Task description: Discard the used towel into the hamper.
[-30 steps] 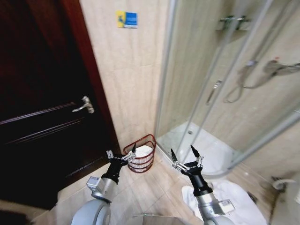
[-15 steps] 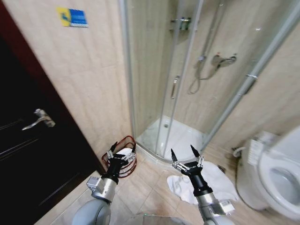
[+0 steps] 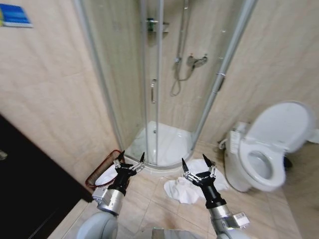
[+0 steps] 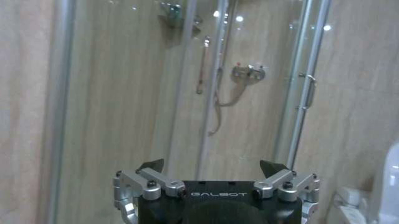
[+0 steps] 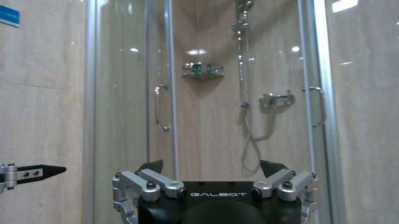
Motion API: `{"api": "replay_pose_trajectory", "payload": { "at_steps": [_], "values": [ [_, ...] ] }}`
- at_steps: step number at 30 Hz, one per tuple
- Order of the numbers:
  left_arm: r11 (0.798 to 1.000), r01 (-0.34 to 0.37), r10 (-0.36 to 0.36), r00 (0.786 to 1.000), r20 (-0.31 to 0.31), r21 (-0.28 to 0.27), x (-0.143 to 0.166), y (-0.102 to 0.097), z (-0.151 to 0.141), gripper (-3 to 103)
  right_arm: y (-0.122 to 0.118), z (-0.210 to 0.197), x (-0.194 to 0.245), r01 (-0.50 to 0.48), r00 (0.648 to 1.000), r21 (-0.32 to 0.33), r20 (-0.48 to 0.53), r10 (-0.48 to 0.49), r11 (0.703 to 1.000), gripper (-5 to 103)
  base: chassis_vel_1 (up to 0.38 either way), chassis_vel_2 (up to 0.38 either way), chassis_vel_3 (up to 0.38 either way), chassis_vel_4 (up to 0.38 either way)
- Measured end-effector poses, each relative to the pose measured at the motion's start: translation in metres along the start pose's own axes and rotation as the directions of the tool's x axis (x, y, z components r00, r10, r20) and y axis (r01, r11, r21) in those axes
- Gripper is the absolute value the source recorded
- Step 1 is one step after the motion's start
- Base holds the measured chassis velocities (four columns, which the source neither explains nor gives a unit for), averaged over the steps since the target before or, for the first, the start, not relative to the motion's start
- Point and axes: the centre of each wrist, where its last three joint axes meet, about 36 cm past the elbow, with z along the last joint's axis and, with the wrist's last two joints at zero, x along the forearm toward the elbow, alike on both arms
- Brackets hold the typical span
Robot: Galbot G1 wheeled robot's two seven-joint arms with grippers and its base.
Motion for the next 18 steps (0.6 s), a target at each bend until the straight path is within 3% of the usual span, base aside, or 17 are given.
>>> {"api": "replay_pose_trajectory", "payload": {
  "at_steps": [11,18],
  "values": [
    [1.0,0.0,0.0,1.0,0.0,0.0,0.0,0.0,0.0,100,0.0001,0.0,0.0,0.0,1.0,0.0,0.0,0.0,1.0,100,-0.022,-0.029,0.001,-0.012],
    [1.0,0.0,0.0,1.0,0.0,0.0,0.0,0.0,0.0,100,0.0,0.0,0.0,0.0,1.0,0.0,0.0,0.0,1.0,100,-0.122,-0.128,0.118,0.116]
  ]
}}
